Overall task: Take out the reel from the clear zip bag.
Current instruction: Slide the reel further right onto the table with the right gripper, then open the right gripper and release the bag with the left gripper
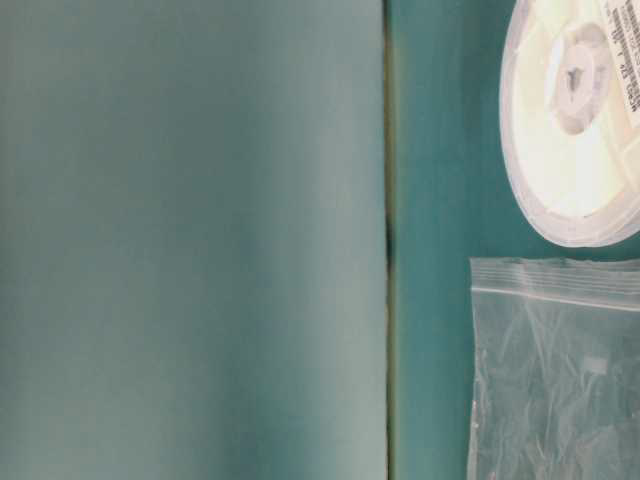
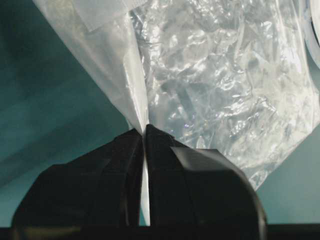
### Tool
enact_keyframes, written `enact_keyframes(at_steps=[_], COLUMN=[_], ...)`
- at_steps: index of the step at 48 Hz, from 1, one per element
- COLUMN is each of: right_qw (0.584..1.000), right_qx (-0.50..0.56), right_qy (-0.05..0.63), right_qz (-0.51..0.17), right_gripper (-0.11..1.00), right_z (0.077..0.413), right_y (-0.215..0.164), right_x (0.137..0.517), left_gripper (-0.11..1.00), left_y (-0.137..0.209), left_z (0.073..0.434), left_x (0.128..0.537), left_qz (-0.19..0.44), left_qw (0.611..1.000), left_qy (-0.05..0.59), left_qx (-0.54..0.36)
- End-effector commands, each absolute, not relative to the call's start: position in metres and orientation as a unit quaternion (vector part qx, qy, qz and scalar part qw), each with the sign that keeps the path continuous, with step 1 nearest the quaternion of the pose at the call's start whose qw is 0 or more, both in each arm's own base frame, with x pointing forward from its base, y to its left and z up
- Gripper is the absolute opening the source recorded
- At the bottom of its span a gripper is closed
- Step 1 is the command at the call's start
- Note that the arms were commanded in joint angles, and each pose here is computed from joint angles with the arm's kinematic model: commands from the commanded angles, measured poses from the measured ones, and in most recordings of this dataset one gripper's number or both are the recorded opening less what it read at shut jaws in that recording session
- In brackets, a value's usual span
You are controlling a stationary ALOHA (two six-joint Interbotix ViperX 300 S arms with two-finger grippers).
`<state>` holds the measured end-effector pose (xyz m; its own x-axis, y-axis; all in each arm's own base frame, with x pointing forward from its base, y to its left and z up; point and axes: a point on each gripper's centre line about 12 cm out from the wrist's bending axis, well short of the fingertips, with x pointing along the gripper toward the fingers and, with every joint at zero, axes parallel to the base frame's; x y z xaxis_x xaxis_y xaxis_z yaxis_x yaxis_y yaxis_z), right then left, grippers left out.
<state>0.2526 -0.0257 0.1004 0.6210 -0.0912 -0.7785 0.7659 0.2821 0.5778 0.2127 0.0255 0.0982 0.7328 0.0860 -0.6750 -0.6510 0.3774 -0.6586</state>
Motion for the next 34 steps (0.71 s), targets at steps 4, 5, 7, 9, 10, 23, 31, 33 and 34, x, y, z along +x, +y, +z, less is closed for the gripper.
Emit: enact_keyframes(at_steps=[4, 5, 7, 9, 10, 23, 31, 33, 34], right_qw=[0.738, 0.738, 0.74, 0.74, 0.741, 0.746, 0.747, 0.749, 0.749], right_qx=[0.528, 0.529, 0.528, 0.529, 0.529, 0.529, 0.526, 0.525, 0.524], right_qy=[0.307, 0.306, 0.302, 0.3, 0.298, 0.289, 0.291, 0.292, 0.292], right_qz=[-0.288, -0.288, -0.287, -0.287, -0.287, -0.284, -0.283, -0.28, -0.28], right_gripper=[0.86, 0.86, 0.86, 0.86, 0.86, 0.86, 0.86, 0.86, 0.86], right_z=[0.109, 0.109, 0.111, 0.112, 0.113, 0.117, 0.117, 0.118, 0.118], right_y=[-0.028, -0.029, -0.029, -0.03, -0.031, -0.032, -0.032, -0.032, -0.031], right_x=[0.256, 0.255, 0.255, 0.254, 0.253, 0.252, 0.252, 0.253, 0.253], left_gripper=[0.11, 0.13, 0.16, 0.21, 0.24, 0.78, 0.86, 0.87, 0.87], left_y=[0.026, 0.026, 0.026, 0.026, 0.026, 0.026, 0.026, 0.026, 0.026], left_z=[0.106, 0.105, 0.106, 0.106, 0.106, 0.11, 0.109, 0.109, 0.109], left_x=[0.218, 0.218, 0.217, 0.217, 0.217, 0.219, 0.219, 0.219, 0.219], left_qz=[0.227, 0.227, 0.227, 0.227, 0.226, 0.223, 0.224, 0.225, 0.226], left_qw=[0.789, 0.788, 0.788, 0.788, 0.789, 0.791, 0.79, 0.79, 0.789], left_qy=[0.267, 0.267, 0.266, 0.266, 0.265, 0.26, 0.262, 0.263, 0.265], left_qx=[-0.506, -0.506, -0.506, -0.506, -0.506, -0.507, -0.507, -0.506, -0.506])
